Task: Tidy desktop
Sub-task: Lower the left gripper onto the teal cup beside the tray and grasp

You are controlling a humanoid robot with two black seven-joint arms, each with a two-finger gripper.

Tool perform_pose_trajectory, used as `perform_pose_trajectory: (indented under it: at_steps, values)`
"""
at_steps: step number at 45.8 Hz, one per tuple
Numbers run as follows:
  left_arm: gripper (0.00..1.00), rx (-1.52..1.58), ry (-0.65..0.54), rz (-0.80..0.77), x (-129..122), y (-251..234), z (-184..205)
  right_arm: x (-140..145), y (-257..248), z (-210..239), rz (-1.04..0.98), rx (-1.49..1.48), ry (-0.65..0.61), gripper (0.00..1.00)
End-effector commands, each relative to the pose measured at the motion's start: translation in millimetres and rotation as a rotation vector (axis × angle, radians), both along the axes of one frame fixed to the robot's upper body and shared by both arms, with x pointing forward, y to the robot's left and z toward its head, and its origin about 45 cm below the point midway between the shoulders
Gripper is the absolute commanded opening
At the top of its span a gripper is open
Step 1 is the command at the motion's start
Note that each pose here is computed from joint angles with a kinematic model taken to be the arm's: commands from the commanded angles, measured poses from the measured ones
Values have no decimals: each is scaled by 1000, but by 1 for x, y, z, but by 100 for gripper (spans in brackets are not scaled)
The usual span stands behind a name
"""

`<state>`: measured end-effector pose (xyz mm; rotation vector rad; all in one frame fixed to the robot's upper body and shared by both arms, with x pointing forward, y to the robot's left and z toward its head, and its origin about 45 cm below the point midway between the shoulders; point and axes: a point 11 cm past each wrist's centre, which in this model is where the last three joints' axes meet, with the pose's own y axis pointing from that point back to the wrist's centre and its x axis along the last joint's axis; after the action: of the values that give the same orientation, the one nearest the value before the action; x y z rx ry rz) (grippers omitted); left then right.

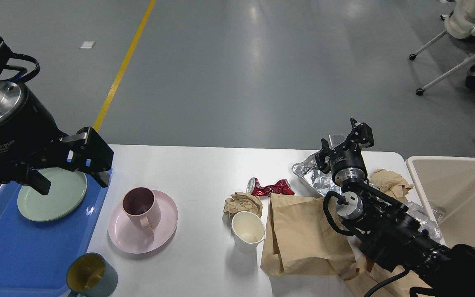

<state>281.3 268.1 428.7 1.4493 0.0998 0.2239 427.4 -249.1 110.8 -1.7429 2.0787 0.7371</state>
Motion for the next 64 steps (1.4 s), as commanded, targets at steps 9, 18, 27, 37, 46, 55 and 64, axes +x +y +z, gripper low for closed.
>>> perform_pose_trajectory:
  at_steps: [9, 18, 27, 37, 46, 55, 64]
  values:
    - [86, 42, 22, 62, -9, 74, -131, 0, 0, 0, 0, 0, -1, 100]
    - [85, 62, 35, -4, -39, 109, -204, 0, 0, 0, 0, 0, -1, 100]
    - [85, 59, 42, 3, -38, 124, -244, 0, 0, 0, 0, 0, -1, 100]
    - [85, 75, 52, -10, -34, 128, -275, 0, 0, 0, 1, 1, -2, 100]
    - [85, 71, 56, -7, -34, 128, -296, 0, 0, 0, 1, 1, -2, 100]
    - [70, 58, 55, -28, -35, 118, -310, 0, 0, 0, 1, 1, -2, 100]
    - [28, 63, 54, -37, -35, 119, -309, 0, 0, 0, 2, 1, 0, 100]
